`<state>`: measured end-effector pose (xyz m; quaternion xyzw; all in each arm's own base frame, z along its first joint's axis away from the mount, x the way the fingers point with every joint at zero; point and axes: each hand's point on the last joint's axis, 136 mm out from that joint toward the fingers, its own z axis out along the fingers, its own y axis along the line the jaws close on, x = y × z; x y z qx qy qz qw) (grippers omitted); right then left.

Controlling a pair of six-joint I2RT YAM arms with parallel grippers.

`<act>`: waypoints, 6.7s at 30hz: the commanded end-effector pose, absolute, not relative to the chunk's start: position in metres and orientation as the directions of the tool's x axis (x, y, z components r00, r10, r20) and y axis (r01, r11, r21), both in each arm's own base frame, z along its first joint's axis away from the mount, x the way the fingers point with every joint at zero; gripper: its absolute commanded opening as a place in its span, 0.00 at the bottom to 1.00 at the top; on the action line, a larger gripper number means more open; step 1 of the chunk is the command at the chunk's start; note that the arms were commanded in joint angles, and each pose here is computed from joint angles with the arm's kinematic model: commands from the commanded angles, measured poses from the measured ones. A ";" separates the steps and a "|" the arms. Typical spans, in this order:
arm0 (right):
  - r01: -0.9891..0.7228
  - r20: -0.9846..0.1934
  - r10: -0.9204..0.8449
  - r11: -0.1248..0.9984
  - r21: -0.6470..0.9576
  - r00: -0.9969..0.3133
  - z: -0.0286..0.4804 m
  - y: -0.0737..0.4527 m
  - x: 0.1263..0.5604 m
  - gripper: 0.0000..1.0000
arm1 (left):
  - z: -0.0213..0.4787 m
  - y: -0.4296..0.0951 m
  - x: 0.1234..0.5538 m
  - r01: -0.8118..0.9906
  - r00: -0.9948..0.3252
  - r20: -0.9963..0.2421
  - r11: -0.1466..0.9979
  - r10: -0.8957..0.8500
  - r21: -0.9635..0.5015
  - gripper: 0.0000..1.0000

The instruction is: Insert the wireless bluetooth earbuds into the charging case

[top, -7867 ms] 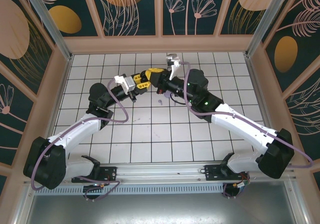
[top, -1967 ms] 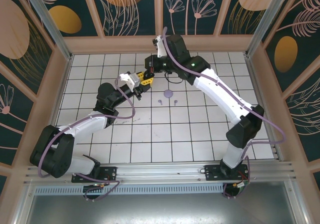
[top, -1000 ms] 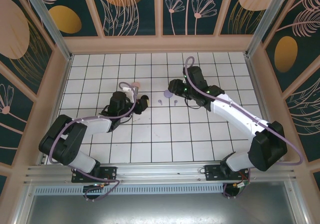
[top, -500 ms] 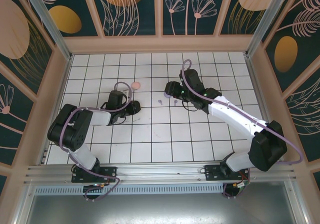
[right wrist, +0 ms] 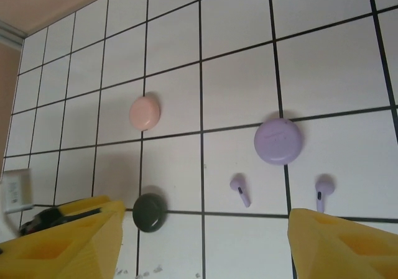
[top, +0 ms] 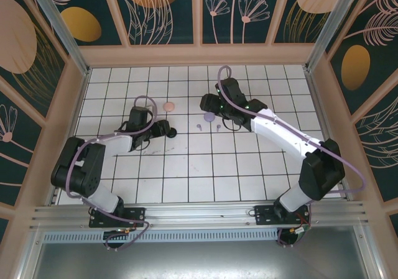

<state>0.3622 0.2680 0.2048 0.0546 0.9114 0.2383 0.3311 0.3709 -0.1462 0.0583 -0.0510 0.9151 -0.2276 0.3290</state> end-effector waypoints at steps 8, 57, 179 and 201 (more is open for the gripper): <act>0.045 -0.462 0.182 0.955 0.292 -0.868 0.135 0.265 0.406 0.71 | 0.220 -0.128 0.406 0.173 -0.446 -0.863 0.923 -0.238 -0.344 0.62; -0.195 -0.310 -0.182 0.981 0.012 -0.933 0.030 0.278 0.430 0.71 | 0.324 -0.147 0.416 0.347 -0.227 -0.925 0.862 -0.304 -0.369 0.99; -0.027 -0.282 0.572 0.412 0.911 -0.771 0.317 0.352 0.385 0.29 | 0.291 -0.273 0.379 0.806 -0.261 -0.819 0.352 -0.510 -0.476 0.51; -0.029 -0.281 0.578 0.406 0.914 -0.766 0.320 0.350 0.385 0.29 | 0.291 -0.271 0.379 0.803 -0.251 -0.820 0.363 -0.514 -0.473 0.24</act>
